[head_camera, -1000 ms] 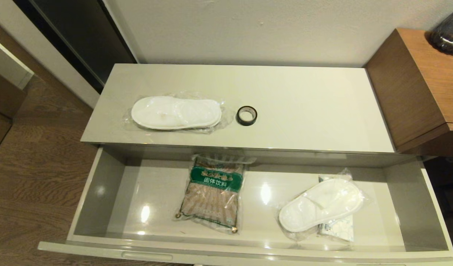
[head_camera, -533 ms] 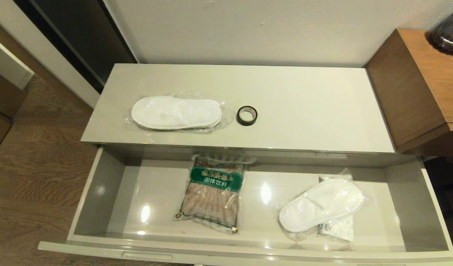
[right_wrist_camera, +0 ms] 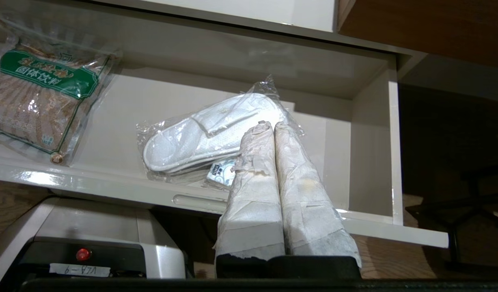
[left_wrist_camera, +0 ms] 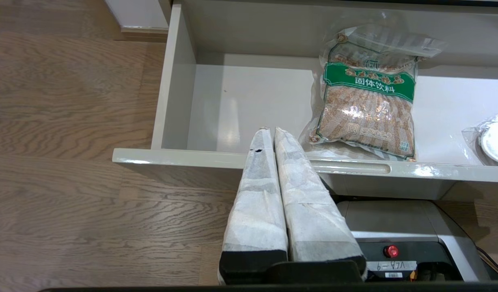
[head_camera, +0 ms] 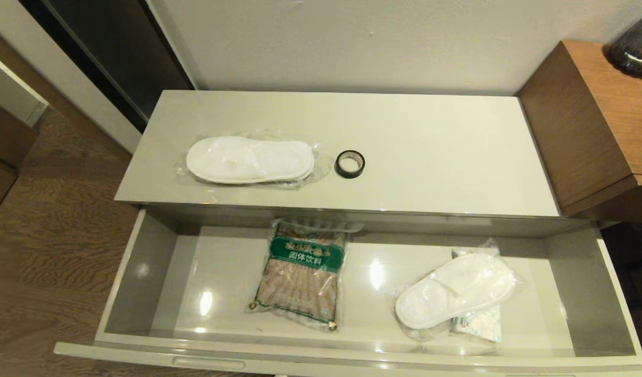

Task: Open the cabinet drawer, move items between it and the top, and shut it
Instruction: Pick up the disposable slippers on the table

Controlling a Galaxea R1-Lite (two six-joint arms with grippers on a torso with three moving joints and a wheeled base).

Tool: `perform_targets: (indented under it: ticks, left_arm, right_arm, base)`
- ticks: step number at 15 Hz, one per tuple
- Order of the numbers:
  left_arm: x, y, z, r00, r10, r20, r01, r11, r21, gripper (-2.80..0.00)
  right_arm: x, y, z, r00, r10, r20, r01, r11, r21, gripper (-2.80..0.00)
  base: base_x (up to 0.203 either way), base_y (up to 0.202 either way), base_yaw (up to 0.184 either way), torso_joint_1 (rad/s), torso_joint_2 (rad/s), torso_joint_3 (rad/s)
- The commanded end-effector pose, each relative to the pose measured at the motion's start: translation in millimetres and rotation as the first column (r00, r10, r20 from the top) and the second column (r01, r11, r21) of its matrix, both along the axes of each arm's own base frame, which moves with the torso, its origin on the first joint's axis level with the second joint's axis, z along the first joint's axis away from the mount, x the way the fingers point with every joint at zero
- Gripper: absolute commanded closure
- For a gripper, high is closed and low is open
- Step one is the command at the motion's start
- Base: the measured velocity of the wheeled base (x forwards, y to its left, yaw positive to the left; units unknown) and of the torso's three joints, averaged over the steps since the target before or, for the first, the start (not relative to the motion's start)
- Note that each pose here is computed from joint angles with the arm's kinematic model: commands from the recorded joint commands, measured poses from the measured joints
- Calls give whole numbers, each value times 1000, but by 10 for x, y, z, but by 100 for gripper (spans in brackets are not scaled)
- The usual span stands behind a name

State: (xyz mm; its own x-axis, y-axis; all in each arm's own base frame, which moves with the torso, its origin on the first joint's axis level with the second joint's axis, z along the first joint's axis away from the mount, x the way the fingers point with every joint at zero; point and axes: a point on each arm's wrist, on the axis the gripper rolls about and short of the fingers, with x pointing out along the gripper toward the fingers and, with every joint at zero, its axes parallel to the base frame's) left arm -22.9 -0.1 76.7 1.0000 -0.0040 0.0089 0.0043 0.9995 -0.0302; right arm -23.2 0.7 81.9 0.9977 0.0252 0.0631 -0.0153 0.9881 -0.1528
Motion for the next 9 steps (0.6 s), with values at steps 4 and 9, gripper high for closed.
perform_targets:
  ticks: [4,9]
  left_arm:
    - [0,0,0,1000,-1,0,1,1000,0,0]
    - [0,0,0,1000,-1,0,1,1000,0,0]
  right_arm:
    - [2,0,-3,1000,1,-3,-1,1000,-2,0]
    - [2,0,-3,1000,1,-3,-1,1000,0,0]
  base:
    - [0,0,0,0,0,0]
    - [0,0,0,0,0,0]
